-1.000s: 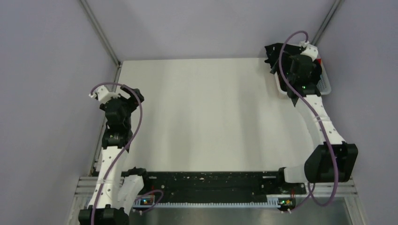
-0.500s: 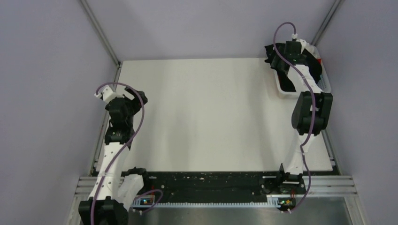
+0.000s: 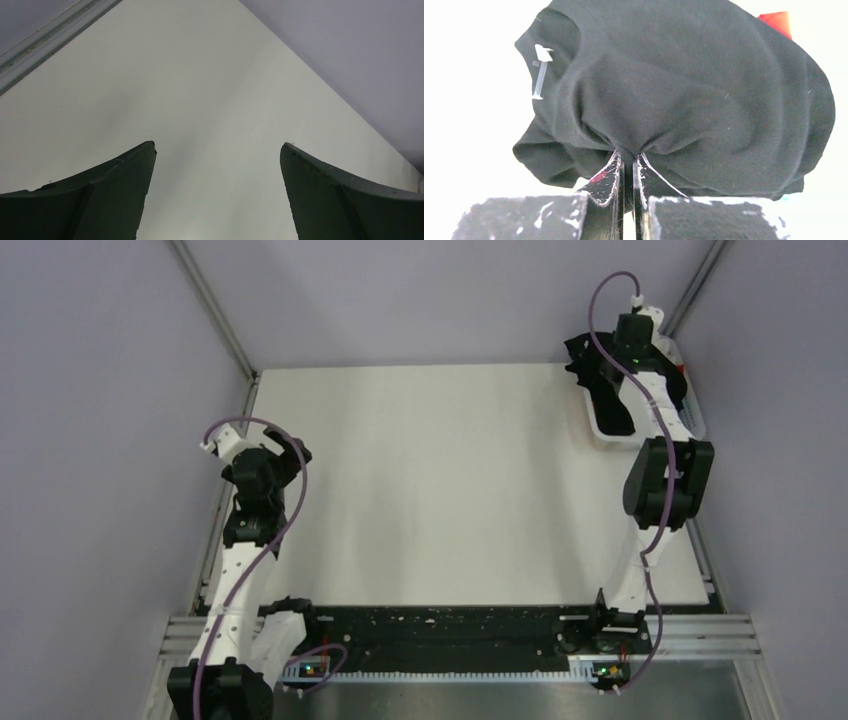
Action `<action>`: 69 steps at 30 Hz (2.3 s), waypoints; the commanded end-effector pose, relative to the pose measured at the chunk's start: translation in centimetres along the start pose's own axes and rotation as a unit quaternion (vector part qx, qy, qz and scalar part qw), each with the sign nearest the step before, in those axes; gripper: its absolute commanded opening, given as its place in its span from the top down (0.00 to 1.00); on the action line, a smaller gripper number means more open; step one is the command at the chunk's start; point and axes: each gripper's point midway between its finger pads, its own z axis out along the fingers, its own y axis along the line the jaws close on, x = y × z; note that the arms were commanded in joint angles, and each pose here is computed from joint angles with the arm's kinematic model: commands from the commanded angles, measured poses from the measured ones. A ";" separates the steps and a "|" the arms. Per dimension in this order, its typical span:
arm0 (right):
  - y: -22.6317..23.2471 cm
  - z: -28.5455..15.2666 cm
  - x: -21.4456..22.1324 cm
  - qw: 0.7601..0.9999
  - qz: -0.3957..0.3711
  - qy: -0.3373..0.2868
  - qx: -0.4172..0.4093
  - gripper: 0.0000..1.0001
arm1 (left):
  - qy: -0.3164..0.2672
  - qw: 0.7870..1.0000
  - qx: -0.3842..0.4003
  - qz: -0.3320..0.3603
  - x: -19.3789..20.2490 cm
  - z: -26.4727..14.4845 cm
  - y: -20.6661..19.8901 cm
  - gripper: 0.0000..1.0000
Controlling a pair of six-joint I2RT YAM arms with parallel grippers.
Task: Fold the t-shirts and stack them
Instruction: Grab crumpled tshirt from bin with the right arm, then move the tshirt to the center of the board
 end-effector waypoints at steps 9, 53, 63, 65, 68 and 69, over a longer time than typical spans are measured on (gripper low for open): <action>11.6 -26.7 -18.6 0.911 -0.050 -0.260 -0.315 1.00 | -0.048 0.998 0.033 0.000 -2.7 -0.3 -1.6 0.01; 10.9 -21.2 7.1 0.967 0.004 -0.027 -0.253 1.00 | 0.120 0.991 0.060 -0.019 4.4 4.0 -3.6 0.01; 4.5 -18.4 14.0 0.990 -0.105 0.030 -0.091 0.05 | 0.335 0.928 0.160 0.009 14.0 7.4 -9.6 0.01; 5.5 -19.2 12.8 0.987 -0.132 0.000 -0.097 0.02 | 0.355 0.919 0.169 0.027 15.7 8.2 -10.9 0.01; 8.8 -20.4 12.4 0.972 -0.183 -0.030 -0.145 0.01 | 0.376 0.909 0.171 0.051 17.7 9.5 -12.6 0.01; 10.2 -20.7 12.7 0.965 -0.199 -0.030 -0.168 0.01 | 0.386 0.904 0.175 0.057 18.5 9.9 -13.1 0.01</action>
